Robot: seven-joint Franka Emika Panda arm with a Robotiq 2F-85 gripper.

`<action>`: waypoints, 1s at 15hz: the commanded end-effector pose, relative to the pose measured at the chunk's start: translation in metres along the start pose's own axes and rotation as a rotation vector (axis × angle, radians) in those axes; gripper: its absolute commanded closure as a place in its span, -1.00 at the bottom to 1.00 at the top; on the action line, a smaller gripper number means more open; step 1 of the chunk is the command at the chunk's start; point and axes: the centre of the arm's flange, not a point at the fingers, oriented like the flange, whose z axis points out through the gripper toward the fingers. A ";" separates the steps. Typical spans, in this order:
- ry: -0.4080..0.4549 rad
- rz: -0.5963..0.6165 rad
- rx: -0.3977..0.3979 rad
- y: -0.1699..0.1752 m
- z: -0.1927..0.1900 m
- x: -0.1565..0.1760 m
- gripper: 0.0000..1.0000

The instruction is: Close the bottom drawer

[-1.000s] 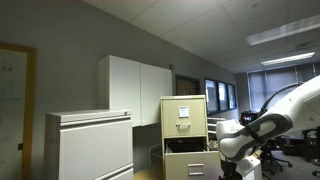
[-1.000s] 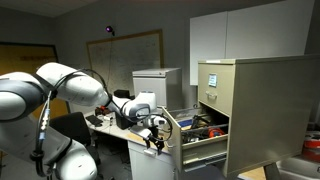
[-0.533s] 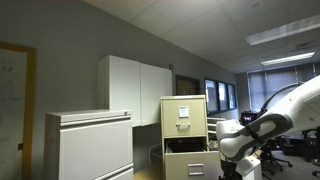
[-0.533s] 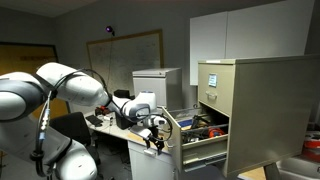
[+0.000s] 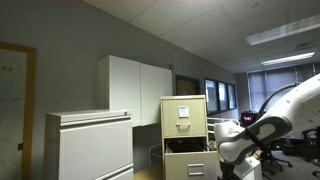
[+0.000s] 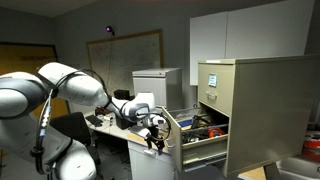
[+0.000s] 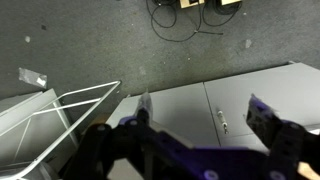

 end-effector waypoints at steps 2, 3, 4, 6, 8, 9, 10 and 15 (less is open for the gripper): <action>0.119 0.062 -0.145 -0.040 0.009 0.014 -0.54; 0.168 0.056 -0.167 -0.051 0.012 0.020 -0.48; 0.225 0.040 -0.182 -0.064 0.015 0.025 -0.37; 0.345 -0.016 -0.232 -0.091 0.023 0.037 -0.02; 0.445 -0.093 -0.273 -0.115 0.036 0.044 0.30; 0.495 -0.129 -0.292 -0.125 0.042 0.046 0.45; 0.536 -0.164 -0.311 -0.133 0.049 0.046 0.62; 0.709 -0.323 -0.396 -0.150 0.064 0.049 1.00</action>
